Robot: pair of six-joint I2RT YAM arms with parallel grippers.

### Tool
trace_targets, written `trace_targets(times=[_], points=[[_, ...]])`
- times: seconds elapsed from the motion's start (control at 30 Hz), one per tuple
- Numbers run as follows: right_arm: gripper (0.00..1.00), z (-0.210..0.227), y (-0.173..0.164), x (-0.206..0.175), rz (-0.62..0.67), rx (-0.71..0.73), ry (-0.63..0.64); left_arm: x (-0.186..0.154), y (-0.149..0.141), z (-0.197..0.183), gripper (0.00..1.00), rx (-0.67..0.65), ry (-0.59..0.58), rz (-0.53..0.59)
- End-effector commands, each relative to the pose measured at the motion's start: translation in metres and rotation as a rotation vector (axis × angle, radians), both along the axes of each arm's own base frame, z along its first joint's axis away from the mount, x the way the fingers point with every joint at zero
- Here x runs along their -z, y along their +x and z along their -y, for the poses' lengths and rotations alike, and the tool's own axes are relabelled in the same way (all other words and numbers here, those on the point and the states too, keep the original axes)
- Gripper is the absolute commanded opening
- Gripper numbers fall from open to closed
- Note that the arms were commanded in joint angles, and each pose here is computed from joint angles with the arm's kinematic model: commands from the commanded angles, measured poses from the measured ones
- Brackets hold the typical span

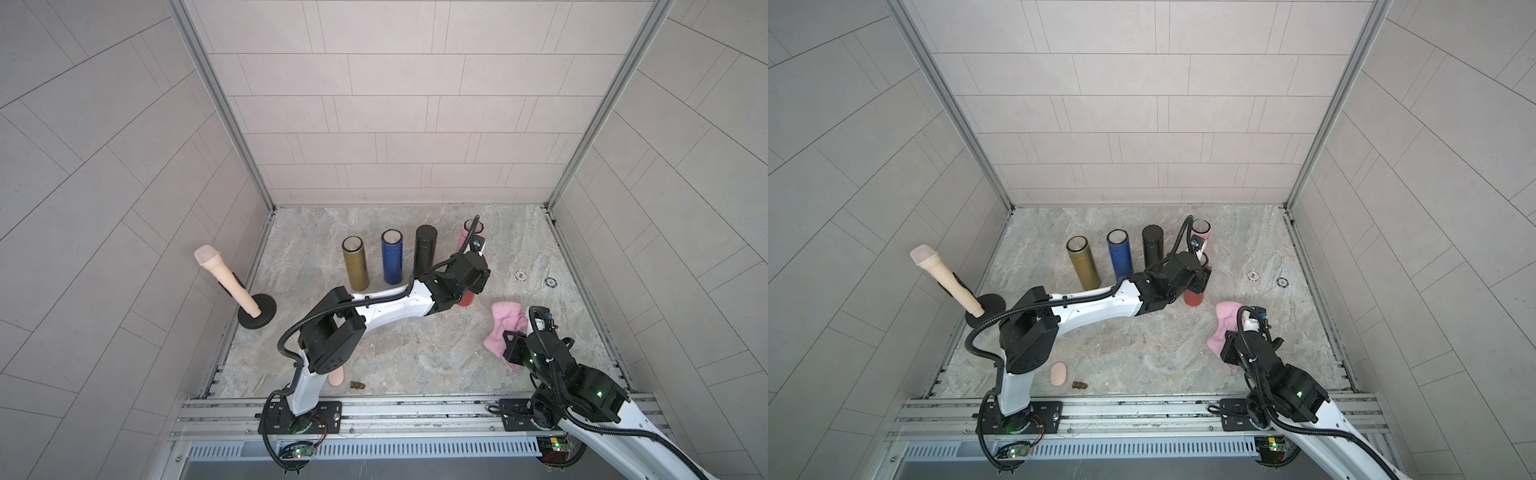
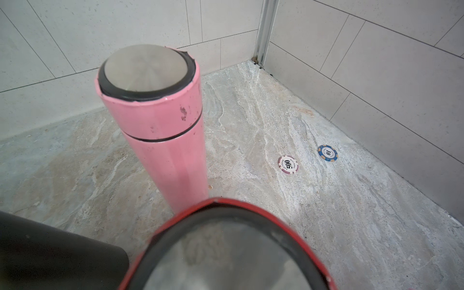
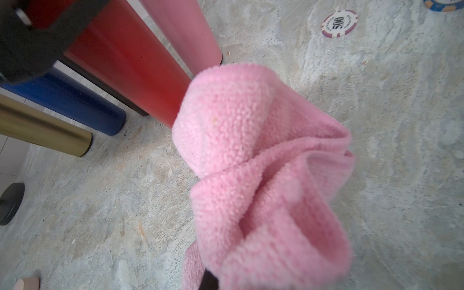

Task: Wipe the surface of the thermos
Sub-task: Place the thermos at the center of the board.

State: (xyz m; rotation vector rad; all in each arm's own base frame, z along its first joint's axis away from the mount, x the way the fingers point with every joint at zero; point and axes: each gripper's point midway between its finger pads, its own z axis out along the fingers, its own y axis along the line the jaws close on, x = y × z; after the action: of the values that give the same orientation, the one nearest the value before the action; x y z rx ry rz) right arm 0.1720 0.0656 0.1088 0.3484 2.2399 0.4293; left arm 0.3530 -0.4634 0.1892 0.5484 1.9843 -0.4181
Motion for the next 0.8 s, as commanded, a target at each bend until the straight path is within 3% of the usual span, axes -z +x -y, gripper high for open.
trace_targets(times=[0.0, 0.07, 0.13, 0.2, 0.5, 0.77], points=[[0.00, 0.001, 0.003, 0.000, 0.012, 0.012, -0.005, -0.033, 0.006, 0.005, 0.51, -0.011, -0.062, 0.075], [0.00, -0.001, 0.003, 0.000, 0.015, 0.008, 0.007, -0.035, 0.005, 0.003, 0.65, -0.009, -0.060, 0.082], [0.00, -0.002, 0.004, 0.000, 0.015, 0.004, 0.013, -0.039, 0.004, 0.000, 0.89, -0.011, -0.052, 0.095], [0.00, -0.003, 0.004, -0.001, 0.017, 0.005, 0.017, -0.046, 0.000, -0.001, 1.00, -0.002, -0.050, 0.106], [0.00, -0.006, 0.004, -0.002, 0.016, -0.003, 0.033, -0.086, -0.022, -0.014, 1.00, 0.041, -0.098, 0.135], [0.00, -0.009, 0.002, 0.011, -0.010, -0.005, 0.055, -0.143, -0.023, -0.083, 1.00, -0.175, -0.029, 0.157]])
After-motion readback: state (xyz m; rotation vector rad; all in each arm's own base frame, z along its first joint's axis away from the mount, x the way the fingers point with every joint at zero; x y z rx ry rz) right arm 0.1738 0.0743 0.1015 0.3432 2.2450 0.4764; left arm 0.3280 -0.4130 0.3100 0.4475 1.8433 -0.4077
